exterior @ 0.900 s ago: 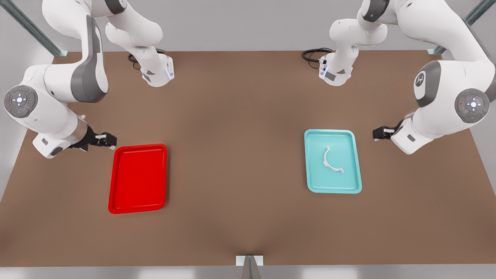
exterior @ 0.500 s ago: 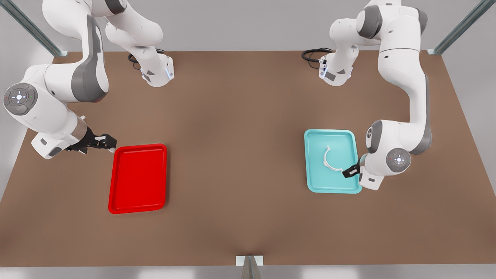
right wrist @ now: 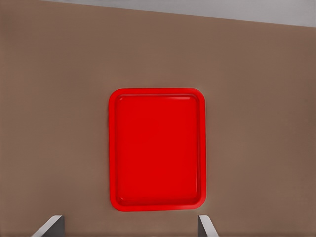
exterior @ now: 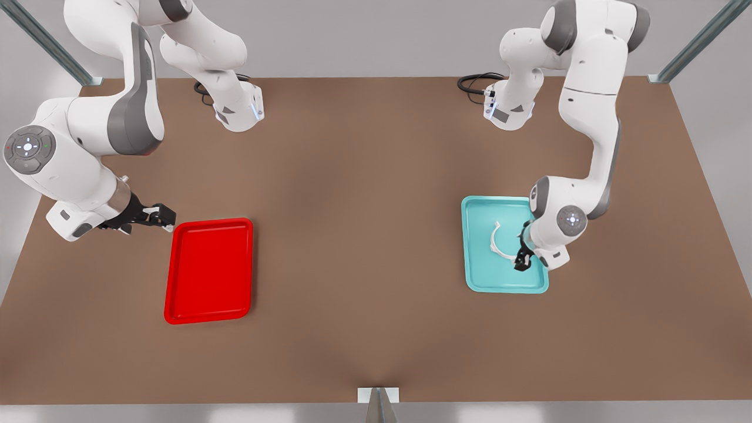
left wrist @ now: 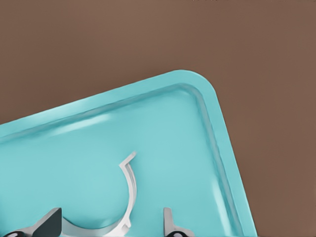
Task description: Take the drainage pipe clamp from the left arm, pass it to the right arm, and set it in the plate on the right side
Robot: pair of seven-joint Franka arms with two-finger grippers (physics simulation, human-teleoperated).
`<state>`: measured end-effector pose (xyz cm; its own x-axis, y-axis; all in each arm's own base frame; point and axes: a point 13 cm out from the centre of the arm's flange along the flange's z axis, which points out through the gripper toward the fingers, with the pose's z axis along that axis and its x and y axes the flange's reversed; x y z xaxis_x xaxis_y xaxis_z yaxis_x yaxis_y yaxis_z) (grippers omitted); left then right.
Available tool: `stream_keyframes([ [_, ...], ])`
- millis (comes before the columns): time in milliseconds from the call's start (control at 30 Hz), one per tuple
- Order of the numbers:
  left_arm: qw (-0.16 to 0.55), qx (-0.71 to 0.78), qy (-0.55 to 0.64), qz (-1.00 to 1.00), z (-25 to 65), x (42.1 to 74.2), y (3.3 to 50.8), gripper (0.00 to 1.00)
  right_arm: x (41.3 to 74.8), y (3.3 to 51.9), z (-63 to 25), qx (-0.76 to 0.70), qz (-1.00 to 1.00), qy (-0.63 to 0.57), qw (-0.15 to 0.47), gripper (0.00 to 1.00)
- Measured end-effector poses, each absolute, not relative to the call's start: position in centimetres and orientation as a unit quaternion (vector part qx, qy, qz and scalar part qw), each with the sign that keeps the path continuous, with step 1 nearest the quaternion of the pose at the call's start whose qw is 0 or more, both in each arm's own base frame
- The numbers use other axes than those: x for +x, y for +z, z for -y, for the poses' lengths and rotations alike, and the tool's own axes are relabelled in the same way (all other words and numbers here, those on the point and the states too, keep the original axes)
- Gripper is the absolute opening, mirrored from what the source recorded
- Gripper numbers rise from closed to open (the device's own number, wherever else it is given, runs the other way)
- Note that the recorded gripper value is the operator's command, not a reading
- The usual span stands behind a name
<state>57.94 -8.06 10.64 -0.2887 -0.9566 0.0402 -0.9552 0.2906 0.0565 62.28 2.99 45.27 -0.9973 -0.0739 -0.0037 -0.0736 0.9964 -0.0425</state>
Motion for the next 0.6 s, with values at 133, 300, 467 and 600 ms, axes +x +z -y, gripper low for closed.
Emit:
stream_keyframes([
  [133,0.024,0.645,0.002,0.764,8.1,57.8,8.6,1.0,62.3,45.3,-3.1,-0.038,-0.999,-0.021,0.003,1.0],
  [300,0.018,0.686,0.009,0.728,8.1,58.0,6.6,1.0,62.3,45.2,-3.2,-0.039,-0.999,-0.021,0.003,1.0],
  [467,0.015,0.713,0.012,0.701,7.9,58.3,5.3,0.65,62.3,45.2,-3.1,-0.039,-0.999,-0.021,0.003,1.0],
  [600,0.013,0.728,0.013,0.686,7.9,58.5,4.9,0.58,62.3,45.2,-3.0,-0.038,-0.999,-0.021,0.003,1.0],
])
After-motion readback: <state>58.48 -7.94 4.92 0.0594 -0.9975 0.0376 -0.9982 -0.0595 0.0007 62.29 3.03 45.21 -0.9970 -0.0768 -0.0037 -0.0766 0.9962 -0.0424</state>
